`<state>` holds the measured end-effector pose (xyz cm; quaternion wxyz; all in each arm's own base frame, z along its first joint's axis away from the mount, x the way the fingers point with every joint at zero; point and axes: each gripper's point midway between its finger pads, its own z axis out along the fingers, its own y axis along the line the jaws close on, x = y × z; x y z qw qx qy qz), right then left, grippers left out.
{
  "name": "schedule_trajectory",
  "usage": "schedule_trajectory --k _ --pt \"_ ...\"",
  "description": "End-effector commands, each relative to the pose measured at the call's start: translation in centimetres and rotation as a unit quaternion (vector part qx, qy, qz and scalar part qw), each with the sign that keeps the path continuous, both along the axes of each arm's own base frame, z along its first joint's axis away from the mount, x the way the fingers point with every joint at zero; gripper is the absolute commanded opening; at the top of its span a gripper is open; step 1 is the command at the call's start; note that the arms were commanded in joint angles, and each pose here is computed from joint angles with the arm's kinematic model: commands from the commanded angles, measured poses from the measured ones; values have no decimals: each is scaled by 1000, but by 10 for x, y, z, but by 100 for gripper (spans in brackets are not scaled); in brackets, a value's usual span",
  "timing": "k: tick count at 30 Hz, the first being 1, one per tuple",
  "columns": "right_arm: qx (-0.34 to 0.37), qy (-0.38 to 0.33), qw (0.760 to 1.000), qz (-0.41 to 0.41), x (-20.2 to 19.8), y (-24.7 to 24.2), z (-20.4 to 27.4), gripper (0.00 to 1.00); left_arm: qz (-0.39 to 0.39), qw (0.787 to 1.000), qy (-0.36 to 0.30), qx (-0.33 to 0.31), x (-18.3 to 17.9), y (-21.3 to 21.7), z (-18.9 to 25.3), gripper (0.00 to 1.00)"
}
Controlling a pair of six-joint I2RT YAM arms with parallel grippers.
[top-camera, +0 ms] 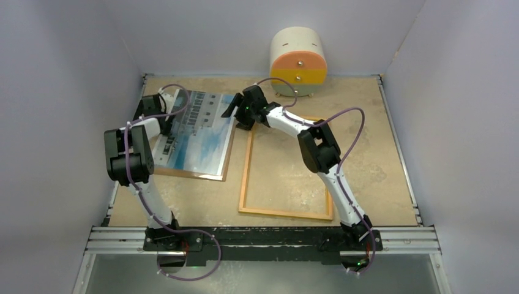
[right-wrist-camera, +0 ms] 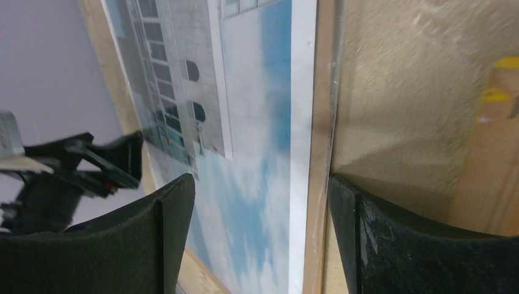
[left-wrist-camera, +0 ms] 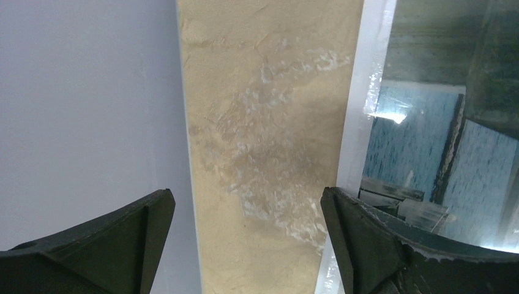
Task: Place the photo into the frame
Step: Pick up the photo frame item at the center of the board.
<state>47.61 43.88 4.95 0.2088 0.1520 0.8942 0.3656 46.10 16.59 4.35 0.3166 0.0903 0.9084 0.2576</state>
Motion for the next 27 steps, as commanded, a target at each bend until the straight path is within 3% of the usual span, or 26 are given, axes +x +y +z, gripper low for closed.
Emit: schedule_trajectory --k 1,13,21,27 --pt "-13 30 999 -26 9 -20 -21 81 -70 992 101 0 -46 -33 -53 100" --pt "-62 -15 996 -64 46 -53 -15 80 -78 990 107 46 -48 -27 -63 100" --pt "-56 -27 997 -56 63 -45 -27 78 -88 989 113 45 -51 -29 -66 100" --pt "-35 -41 997 -54 68 -37 -28 70 -93 988 114 43 -49 -31 -65 100"
